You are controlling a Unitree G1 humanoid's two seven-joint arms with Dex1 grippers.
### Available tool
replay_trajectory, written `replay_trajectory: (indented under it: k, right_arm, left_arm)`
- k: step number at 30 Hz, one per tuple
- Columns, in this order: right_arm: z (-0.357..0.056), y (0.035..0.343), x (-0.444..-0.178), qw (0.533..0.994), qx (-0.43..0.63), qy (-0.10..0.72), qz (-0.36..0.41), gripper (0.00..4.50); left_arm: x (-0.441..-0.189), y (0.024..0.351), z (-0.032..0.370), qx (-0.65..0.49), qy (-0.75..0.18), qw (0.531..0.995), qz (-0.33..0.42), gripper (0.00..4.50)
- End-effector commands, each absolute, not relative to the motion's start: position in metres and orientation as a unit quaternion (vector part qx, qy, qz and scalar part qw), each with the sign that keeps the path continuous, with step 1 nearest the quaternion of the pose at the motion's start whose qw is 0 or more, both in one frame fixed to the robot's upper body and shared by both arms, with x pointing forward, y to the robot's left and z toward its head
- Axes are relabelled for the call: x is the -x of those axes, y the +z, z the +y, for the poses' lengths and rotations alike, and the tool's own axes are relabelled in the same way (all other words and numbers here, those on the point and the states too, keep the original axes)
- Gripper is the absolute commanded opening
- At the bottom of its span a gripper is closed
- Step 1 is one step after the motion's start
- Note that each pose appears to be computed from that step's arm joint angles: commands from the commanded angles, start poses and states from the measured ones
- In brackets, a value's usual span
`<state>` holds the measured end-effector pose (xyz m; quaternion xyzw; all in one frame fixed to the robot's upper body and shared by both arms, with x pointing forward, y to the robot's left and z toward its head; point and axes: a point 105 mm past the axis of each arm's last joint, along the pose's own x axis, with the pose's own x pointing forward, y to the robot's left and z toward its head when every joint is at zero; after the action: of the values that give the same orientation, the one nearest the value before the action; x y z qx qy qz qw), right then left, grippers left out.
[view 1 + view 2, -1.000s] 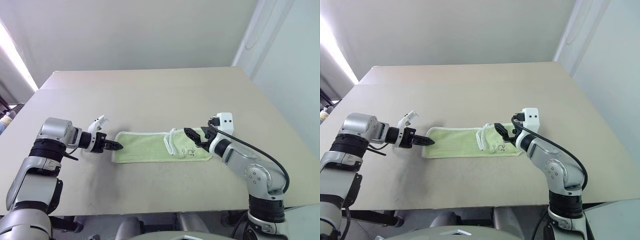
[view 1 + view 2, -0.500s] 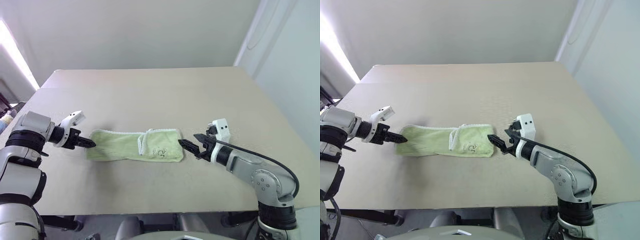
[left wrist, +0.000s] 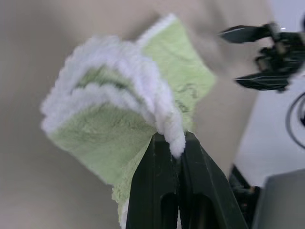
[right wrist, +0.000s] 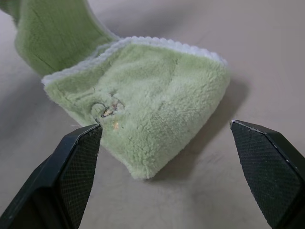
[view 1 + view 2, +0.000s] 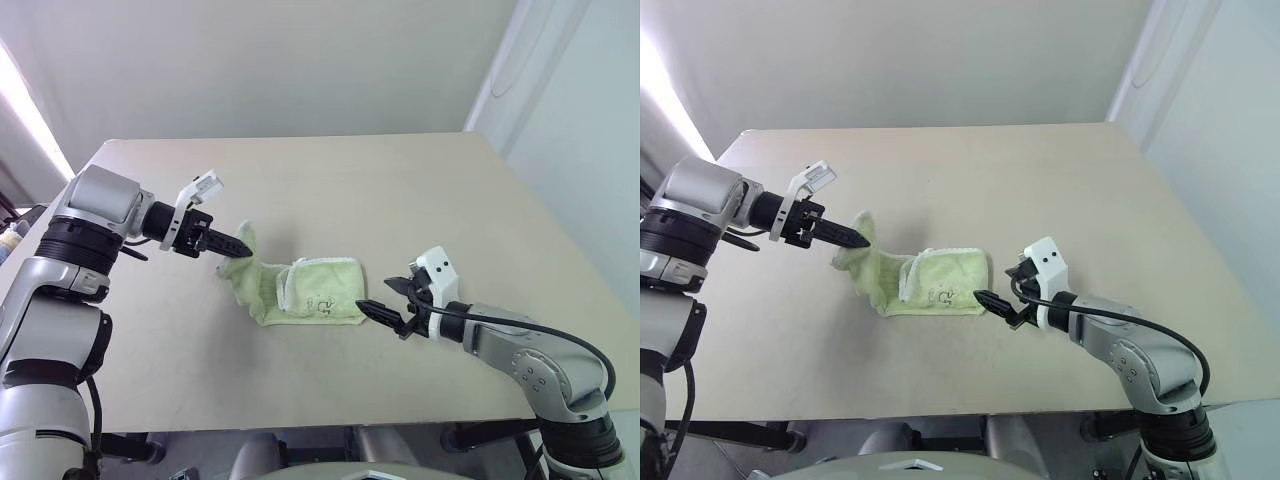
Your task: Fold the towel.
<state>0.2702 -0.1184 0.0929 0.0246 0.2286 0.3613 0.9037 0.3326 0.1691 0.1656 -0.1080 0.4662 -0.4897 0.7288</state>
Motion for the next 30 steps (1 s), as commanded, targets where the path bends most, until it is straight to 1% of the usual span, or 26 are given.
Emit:
replay_trajectory:
  k: [1, 8, 14, 18, 22, 25, 27, 30]
  right_arm:
    - [-0.118, 0.099, -0.275, 0.910, -0.020, 0.357, 0.211, 4.50]
    - [-0.124, 0.097, -0.279, 0.918, -0.023, 0.335, 0.212, 4.50]
    - [-0.126, 0.097, -0.275, 0.922, -0.029, 0.323, 0.211, 4.50]
    - [-0.130, 0.094, -0.269, 0.921, -0.029, 0.320, 0.219, 4.50]
    - [-0.134, 0.093, -0.266, 0.921, -0.020, 0.318, 0.222, 4.50]
    - [-0.138, 0.090, -0.266, 0.923, -0.014, 0.310, 0.227, 4.50]
    - [-0.138, 0.089, -0.265, 0.923, -0.012, 0.308, 0.230, 4.50]
    - [-0.137, 0.086, -0.264, 0.923, -0.005, 0.307, 0.232, 4.50]
  left_arm:
    - [-0.330, 0.184, 0.145, 0.111, -0.527, 0.710, 0.454, 0.01]
    - [-0.330, 0.172, 0.106, 0.129, -0.548, 0.678, 0.473, 0.01]
    - [-0.339, 0.148, 0.083, 0.119, -0.520, 0.684, 0.498, 0.01]
    - [-0.341, 0.150, 0.070, 0.137, -0.529, 0.676, 0.494, 0.01]
    - [-0.341, 0.135, 0.061, 0.122, -0.519, 0.676, 0.509, 0.01]
    - [-0.340, 0.137, 0.043, 0.140, -0.520, 0.671, 0.509, 0.01]
    - [-0.341, 0.135, 0.038, 0.123, -0.526, 0.680, 0.495, 0.01]
    - [-0.347, 0.136, 0.032, 0.139, -0.510, 0.703, 0.476, 0.01]
